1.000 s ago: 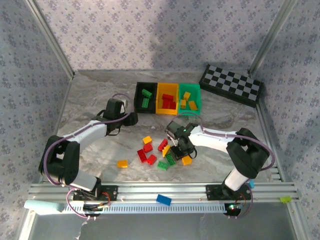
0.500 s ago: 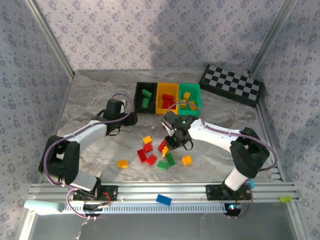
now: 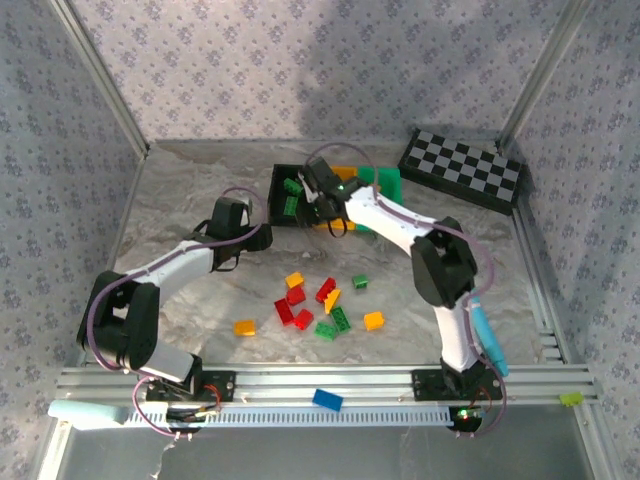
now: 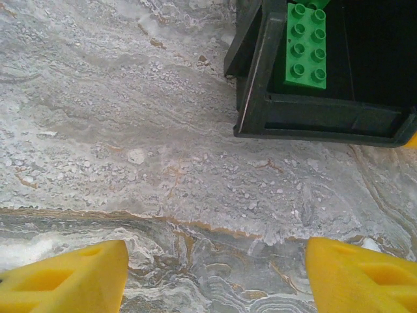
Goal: Sort the legos into containers by color
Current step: Place the lego in the container, then pick up the lego from the middle-left of the table.
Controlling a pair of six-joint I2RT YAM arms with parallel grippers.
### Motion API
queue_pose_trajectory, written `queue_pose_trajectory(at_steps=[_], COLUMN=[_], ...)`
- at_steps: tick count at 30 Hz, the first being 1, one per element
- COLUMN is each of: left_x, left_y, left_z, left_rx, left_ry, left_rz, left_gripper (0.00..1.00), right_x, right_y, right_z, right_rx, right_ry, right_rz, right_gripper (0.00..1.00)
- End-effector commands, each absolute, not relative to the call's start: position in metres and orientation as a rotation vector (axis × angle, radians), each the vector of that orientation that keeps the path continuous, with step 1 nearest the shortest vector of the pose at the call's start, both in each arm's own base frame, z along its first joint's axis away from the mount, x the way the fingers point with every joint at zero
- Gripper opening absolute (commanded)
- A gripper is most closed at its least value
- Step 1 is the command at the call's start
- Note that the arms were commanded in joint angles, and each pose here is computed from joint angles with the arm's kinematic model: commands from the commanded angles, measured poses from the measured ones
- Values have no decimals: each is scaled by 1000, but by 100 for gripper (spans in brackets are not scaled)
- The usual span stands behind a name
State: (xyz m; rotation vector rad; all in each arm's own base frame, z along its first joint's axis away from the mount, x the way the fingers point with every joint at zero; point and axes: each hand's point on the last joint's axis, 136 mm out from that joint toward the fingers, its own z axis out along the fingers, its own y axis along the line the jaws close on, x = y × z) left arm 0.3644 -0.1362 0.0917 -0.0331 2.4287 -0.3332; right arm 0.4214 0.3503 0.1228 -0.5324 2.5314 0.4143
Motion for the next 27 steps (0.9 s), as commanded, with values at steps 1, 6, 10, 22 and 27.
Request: queue_pose_trajectory(at_steps=[1,6,10,22,27], left_x=[365,365,364,364,361], left_y=[-130,-130,-130,-142,-156], left_z=[100,102,102,105,106], left_rx=[-51,-52,-49,-6,53], left_ry=[2408,2404,2405,2391,2381], left_rz=[-305,-310,-312,-389,-437], left_gripper=[72,72,72,72,72], right_x=[440,461,462,425,403], right_y=[364,386,393,354,323], right_z=[123,126,128,165,171], right_rx=[-582,-606,-609,-594,-557], right_ry=[2549,2535,2527,2451,2434], right_rz=[426,482,491,427,398], right_gripper=[37,50,60,60,60])
